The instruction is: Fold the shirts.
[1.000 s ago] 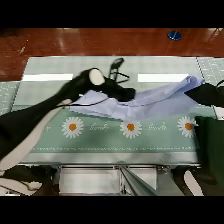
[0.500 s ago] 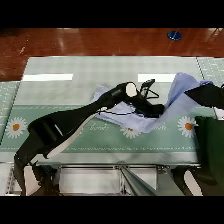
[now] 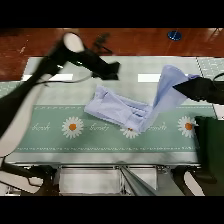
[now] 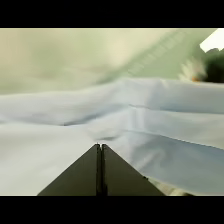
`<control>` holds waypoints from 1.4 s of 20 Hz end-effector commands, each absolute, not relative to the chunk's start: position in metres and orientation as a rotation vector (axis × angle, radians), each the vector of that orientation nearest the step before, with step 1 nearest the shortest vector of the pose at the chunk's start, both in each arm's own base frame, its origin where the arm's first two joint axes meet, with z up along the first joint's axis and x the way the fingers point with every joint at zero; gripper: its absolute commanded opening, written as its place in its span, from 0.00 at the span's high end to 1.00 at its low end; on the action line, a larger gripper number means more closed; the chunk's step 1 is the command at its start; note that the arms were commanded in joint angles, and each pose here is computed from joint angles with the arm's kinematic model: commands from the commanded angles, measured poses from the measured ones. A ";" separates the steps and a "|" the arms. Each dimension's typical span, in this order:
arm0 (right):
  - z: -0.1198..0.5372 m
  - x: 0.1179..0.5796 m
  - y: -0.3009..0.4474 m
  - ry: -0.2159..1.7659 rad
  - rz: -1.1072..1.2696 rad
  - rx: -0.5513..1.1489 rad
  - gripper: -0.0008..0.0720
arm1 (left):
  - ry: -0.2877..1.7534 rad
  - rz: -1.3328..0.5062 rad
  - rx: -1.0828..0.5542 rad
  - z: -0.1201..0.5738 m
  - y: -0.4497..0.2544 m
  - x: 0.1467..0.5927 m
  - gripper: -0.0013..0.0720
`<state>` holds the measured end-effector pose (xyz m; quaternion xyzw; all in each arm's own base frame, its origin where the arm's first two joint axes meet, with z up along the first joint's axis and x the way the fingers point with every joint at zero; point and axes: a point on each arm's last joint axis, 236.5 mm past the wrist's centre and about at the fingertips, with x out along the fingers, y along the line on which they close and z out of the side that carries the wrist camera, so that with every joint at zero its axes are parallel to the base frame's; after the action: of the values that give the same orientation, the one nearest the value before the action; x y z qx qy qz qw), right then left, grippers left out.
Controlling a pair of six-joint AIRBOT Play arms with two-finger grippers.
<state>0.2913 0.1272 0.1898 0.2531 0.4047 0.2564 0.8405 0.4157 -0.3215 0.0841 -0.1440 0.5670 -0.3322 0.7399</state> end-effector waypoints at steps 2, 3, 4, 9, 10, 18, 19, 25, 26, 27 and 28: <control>0.171 0.322 0.195 0.874 0.663 0.558 0.97 | 0.993 -0.390 -0.217 0.166 -0.140 0.422 0.96; 0.163 0.330 0.213 0.889 0.683 0.562 0.97 | 0.932 -0.326 -0.218 0.182 -0.112 0.412 0.96; 0.154 0.338 0.234 0.912 0.707 0.571 0.97 | 0.874 -0.275 -0.225 0.196 -0.089 0.400 0.96; 0.107 0.372 0.326 1.031 0.797 0.533 0.97 | 0.736 -0.192 -0.264 0.210 -0.057 0.330 0.96; 0.095 0.377 0.342 1.056 0.809 0.527 0.97 | 0.749 -0.199 -0.275 0.200 -0.059 0.321 0.96; 0.035 0.364 0.364 1.262 0.820 0.515 0.42 | 0.836 -0.273 -0.400 0.147 -0.092 0.307 0.96; 0.047 0.363 0.344 1.280 0.822 0.514 0.42 | 0.833 -0.269 -0.400 0.146 -0.091 0.310 0.96; 0.105 0.352 0.093 1.168 0.247 0.222 0.42 | 0.823 -0.240 -0.375 0.143 -0.078 0.315 0.96; 0.101 0.341 0.050 1.132 0.086 0.216 0.42 | 0.824 -0.240 -0.375 0.143 -0.078 0.315 0.96; 0.088 0.327 0.015 1.095 -0.061 0.253 0.42 | 0.824 -0.240 -0.375 0.143 -0.078 0.315 0.96; 0.068 0.313 -0.004 1.073 -0.152 0.321 0.42 | 0.824 -0.240 -0.376 0.143 -0.078 0.315 0.96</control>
<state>0.3481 0.1032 0.0892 0.1496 0.5411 0.1189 0.8190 0.3146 -0.0798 0.1438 -0.1825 0.3975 -0.1175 0.8916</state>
